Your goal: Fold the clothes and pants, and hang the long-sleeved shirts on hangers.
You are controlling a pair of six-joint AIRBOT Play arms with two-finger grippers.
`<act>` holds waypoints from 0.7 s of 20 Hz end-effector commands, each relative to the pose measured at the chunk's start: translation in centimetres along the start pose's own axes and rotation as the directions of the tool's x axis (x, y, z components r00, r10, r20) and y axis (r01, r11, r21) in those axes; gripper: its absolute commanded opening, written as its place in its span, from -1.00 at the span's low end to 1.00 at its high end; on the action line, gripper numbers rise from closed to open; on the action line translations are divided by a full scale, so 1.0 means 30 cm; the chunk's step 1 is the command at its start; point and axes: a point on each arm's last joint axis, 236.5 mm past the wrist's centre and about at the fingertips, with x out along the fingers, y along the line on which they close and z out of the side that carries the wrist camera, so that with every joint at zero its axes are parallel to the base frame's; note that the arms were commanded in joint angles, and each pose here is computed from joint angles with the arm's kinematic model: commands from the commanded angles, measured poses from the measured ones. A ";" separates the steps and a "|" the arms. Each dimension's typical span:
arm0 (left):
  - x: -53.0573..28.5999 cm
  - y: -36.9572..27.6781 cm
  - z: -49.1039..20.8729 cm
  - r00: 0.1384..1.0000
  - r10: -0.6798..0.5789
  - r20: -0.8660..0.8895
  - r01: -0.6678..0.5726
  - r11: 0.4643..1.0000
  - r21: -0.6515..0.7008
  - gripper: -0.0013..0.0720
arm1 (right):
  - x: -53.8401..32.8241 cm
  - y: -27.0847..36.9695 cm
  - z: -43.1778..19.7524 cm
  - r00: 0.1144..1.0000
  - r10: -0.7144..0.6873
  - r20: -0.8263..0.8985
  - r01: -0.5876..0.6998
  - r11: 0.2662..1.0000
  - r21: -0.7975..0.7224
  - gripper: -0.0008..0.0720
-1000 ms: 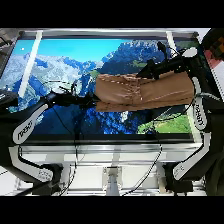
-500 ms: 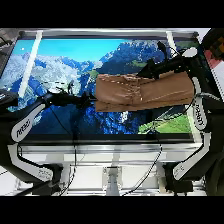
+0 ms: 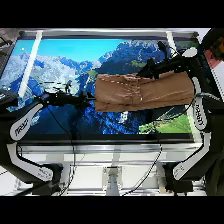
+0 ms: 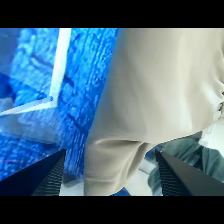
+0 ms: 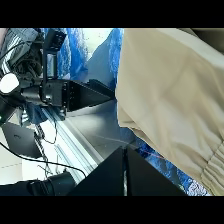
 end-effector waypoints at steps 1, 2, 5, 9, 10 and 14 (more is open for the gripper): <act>0.031 -0.007 -0.001 1.000 0.016 0.012 -0.016 1.000 0.025 0.78 | -0.001 0.000 0.000 1.000 0.000 0.001 0.000 1.000 0.001 -0.95; 0.041 -0.010 -0.002 1.000 0.021 0.016 -0.021 0.999 0.031 0.78 | -0.001 0.000 0.000 1.000 0.000 0.001 0.000 1.000 0.001 -0.95; 0.064 -0.024 -0.017 1.000 0.024 0.008 -0.024 0.999 0.043 0.77 | -0.001 0.001 0.000 1.000 0.001 0.001 -0.001 1.000 0.001 -0.95; 0.078 -0.064 0.022 0.998 -0.014 0.066 0.013 1.000 0.006 0.74 | -0.001 0.001 0.001 1.000 0.001 0.002 -0.001 1.000 0.001 -0.94; 0.077 -0.076 0.035 0.996 -0.028 0.083 0.029 1.000 -0.009 0.68 | -0.001 0.001 0.003 1.000 0.001 0.005 -0.001 1.000 0.001 -0.95; 0.083 -0.083 0.029 0.996 -0.032 0.079 0.029 0.999 0.034 -0.56 | -0.001 0.002 0.006 1.000 0.002 0.008 -0.002 1.000 0.001 -0.94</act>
